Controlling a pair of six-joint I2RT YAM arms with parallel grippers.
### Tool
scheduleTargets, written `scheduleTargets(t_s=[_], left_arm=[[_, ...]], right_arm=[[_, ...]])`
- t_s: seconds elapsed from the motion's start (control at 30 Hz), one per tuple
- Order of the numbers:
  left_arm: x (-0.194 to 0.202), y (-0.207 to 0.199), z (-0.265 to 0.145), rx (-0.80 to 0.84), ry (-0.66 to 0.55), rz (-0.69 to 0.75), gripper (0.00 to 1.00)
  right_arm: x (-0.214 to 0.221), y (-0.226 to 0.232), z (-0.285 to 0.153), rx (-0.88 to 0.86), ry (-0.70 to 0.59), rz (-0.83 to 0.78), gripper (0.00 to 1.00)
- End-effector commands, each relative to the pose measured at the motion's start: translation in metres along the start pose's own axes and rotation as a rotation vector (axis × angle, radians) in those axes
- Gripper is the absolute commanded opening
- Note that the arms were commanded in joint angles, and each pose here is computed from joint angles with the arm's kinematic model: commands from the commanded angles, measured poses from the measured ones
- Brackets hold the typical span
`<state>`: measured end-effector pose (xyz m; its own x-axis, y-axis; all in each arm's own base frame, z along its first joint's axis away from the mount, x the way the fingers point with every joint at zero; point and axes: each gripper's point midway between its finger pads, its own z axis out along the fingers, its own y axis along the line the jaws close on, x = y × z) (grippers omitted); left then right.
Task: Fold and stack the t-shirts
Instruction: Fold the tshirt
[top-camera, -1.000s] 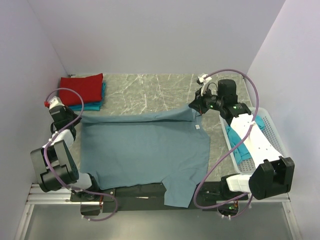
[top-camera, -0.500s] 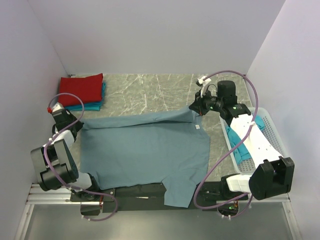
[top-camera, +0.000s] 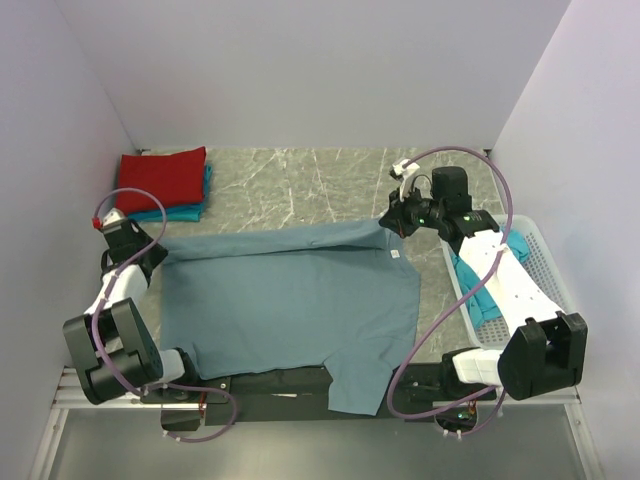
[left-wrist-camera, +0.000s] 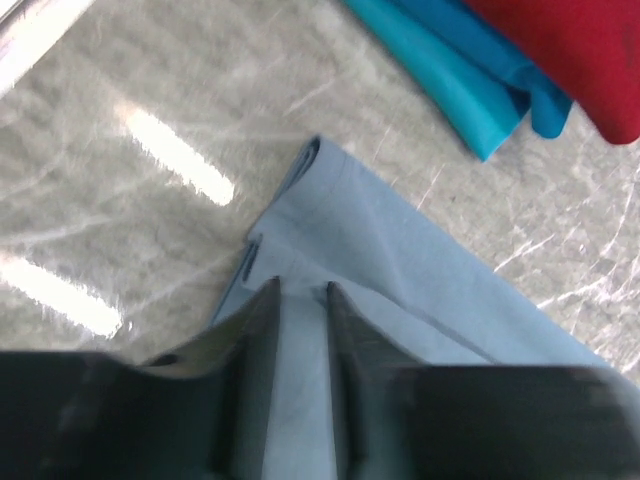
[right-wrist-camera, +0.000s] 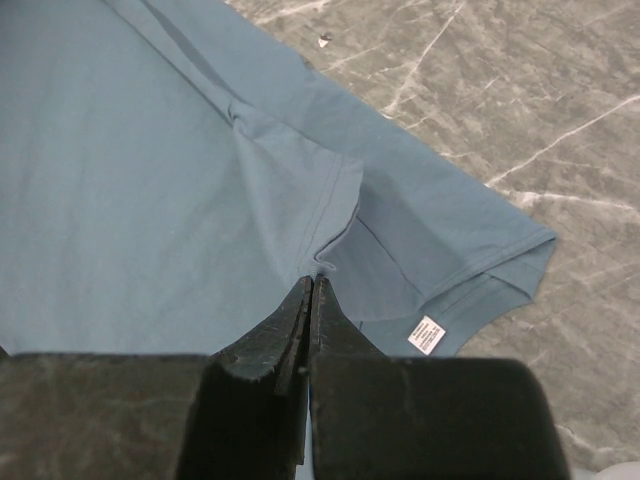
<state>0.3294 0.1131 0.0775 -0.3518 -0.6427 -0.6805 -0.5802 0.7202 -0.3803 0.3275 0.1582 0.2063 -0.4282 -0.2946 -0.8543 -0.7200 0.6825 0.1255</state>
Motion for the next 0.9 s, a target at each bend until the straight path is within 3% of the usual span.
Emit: scheduleTargets(t_s=[0.0, 0.13, 0.5, 0.87], left_arm=[[-0.003, 0.001, -0.012, -0.017, 0.025, 0.001, 0.36], [-0.006, 0.005, -0.021, -0.027, 0.011, -0.026, 0.47], [-0.042, -0.047, -0.057, 0.219, -0.086, 0.033, 0.51], [-0.02, -0.082, -0.095, 0.431, -0.027, 0.114, 0.57]], right_arm=[[0.001, 0.0, -0.002, 0.011, -0.002, -0.025, 0.0], [0.005, -0.001, -0.001, 0.014, 0.011, -0.022, 0.0], [0.021, 0.012, -0.004, -0.045, 0.059, -0.044, 0.0], [0.031, 0.038, 0.0, -0.1, 0.092, -0.125, 0.0]])
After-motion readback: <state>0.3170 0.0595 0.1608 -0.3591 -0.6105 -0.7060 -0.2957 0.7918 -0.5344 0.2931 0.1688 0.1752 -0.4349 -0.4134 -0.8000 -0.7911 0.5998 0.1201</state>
